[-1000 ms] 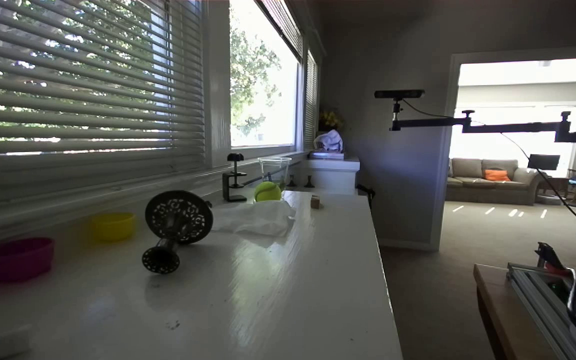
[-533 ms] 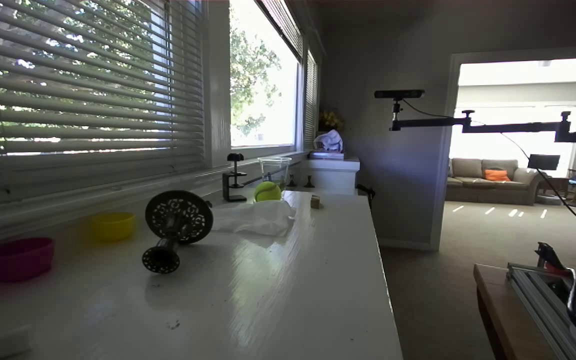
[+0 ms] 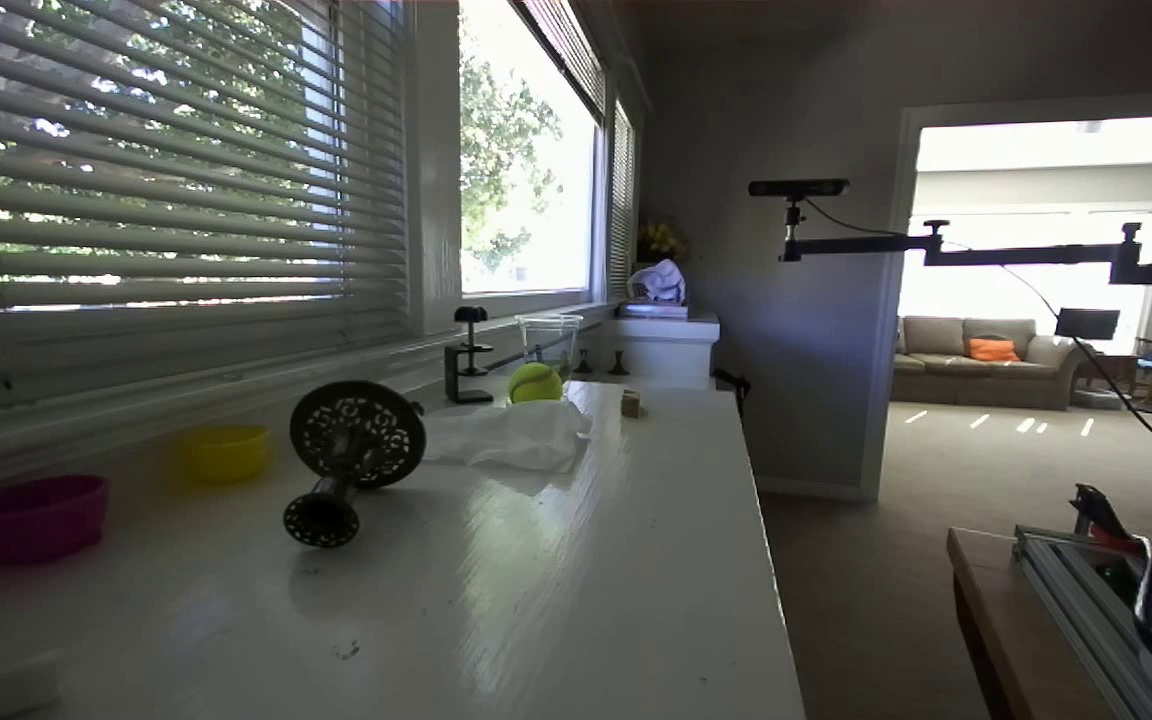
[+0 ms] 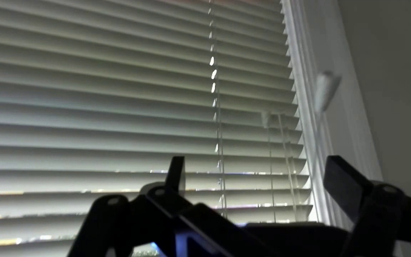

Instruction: Pull the white cord on the left side of the window on the left

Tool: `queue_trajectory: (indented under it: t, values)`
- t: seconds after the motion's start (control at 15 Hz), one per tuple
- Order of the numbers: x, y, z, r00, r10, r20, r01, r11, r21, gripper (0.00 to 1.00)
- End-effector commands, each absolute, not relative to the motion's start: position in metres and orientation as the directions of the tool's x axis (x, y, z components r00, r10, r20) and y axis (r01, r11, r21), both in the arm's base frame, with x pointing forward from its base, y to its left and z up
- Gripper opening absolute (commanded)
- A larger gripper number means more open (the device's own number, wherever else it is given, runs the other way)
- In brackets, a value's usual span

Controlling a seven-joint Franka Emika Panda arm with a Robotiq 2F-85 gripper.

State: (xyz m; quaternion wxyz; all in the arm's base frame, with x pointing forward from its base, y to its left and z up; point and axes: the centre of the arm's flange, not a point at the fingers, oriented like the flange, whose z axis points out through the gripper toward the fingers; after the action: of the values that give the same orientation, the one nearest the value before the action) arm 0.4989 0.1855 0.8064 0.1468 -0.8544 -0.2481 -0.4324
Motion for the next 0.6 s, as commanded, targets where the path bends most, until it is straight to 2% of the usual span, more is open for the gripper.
queue_trajectory:
  t: [0.0,0.33,0.53]
  values:
    - [0.499,0.182,0.786,0.619,0.270,0.738,0.552,-0.818,-0.163,1.00]
    - [0.509,0.190,0.743,0.765,0.254,0.592,0.497,-0.818,-0.290,1.00]
    - [0.514,0.193,0.715,0.851,0.215,0.479,0.370,-0.893,-0.257,1.00]
